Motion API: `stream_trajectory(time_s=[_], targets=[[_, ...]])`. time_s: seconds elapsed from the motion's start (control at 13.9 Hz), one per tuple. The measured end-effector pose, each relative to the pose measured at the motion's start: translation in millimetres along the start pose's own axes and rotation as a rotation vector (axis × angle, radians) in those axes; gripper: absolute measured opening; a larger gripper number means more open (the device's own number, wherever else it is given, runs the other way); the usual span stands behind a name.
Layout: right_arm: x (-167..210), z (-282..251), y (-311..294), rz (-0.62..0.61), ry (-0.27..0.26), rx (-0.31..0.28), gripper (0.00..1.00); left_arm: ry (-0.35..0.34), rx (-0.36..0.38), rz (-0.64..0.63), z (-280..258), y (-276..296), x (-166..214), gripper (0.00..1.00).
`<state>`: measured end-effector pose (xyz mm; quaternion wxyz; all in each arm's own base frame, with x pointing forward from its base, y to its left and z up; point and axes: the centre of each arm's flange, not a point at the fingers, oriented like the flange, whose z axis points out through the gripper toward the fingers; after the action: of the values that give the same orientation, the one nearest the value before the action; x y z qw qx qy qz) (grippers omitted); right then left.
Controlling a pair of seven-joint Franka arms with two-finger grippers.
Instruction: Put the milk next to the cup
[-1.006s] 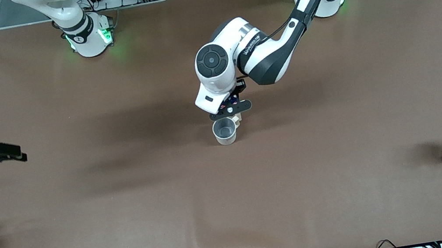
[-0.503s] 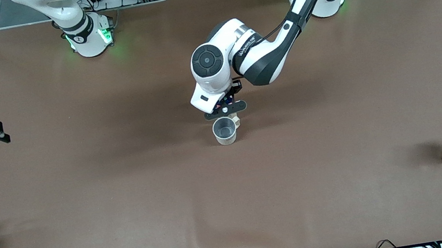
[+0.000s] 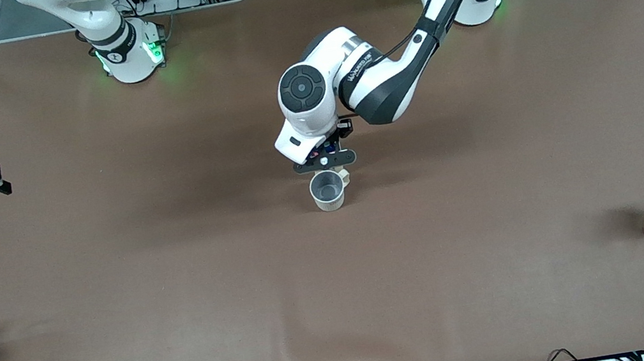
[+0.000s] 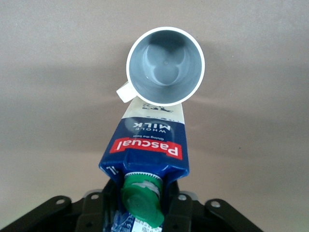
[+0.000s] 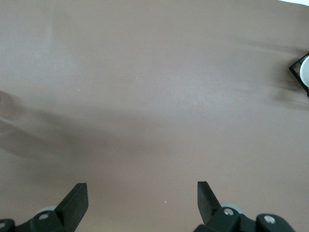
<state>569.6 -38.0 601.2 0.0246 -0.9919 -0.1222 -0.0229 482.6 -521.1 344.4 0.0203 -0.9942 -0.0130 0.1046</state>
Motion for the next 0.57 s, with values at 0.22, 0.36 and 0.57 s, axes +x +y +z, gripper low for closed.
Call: stream_trajectory(time_s=[0.22, 0.36, 0.57], targets=[[2.5, -9.1, -14.1, -0.029, 0.023, -0.032, 1.00, 0.004, -0.005, -0.005, -2.5, -1.7, 3.2, 0.79], [2.5, -12.3, -12.9, -0.028, 0.037, -0.039, 1.00, 0.009, -0.034, -0.010, -16.4, -0.3, 2.5, 0.99], [2.7, -14.2, -8.8, -0.029, 0.042, -0.070, 1.00, 0.048, -0.098, -0.033, -71.6, -13.8, 1.2, 1.00]])
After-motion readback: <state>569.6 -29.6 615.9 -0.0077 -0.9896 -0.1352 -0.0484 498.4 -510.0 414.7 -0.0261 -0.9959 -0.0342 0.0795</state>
